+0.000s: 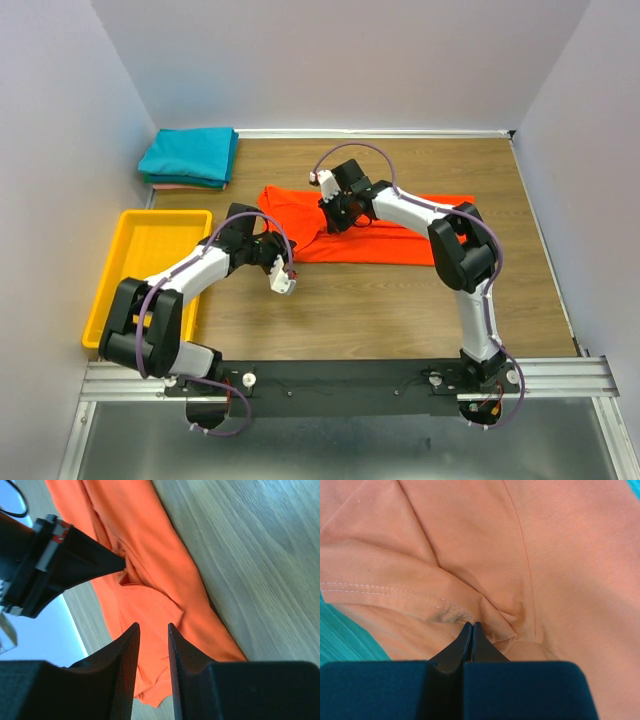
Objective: Fold and stack the t-shirts
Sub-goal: Fold the tshirt
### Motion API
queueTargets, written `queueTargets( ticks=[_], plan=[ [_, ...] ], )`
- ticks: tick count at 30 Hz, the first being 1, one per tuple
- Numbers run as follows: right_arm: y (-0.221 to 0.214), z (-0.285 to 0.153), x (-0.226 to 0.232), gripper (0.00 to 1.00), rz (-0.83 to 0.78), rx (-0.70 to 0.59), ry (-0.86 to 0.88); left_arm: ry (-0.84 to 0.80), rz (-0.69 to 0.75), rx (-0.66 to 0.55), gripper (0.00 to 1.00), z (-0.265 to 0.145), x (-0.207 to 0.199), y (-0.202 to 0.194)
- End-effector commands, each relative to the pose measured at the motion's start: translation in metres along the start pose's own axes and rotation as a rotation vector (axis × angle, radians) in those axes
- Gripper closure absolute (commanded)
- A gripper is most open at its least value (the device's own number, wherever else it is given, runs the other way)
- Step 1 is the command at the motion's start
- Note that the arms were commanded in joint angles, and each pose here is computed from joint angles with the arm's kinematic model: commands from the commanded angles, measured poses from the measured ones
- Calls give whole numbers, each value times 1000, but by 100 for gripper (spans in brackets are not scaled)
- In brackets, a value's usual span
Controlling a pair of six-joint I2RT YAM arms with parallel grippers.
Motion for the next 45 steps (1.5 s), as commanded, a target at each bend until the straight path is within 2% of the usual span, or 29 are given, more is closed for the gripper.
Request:
queueTargets(
  ticks=[1,8,15,31,40,45],
  plan=[
    [1,3,1,100,26,9,34,-20,68,12,64,8,0,-6],
    [0,3,0,99,25,15,34,-55,99,16,64,14,-5,-10],
    [-1,3,-2,99,31,17,39,-87,72,29,64,21,-9,-18],
    [-2,5,-1,100,30,25,59,-55,64,32,65,25,1,-25],
    [-3,4,-2,100,26,28,59,-53,64,22,70,29,6,-27],
    [-4,5,-1,99,29,31,63,-60,55,15,79,33,7,-27]
  ],
)
Point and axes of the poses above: each gripper's point midway between its finger pads, its own z axis out along the fingers, its own x axis along the line the jaws close on, y = z × x, the point moved 9 cm from there along -z, back along the fingers, and after that the axes turned 5 degrees about -z, right-handed, at the moved point
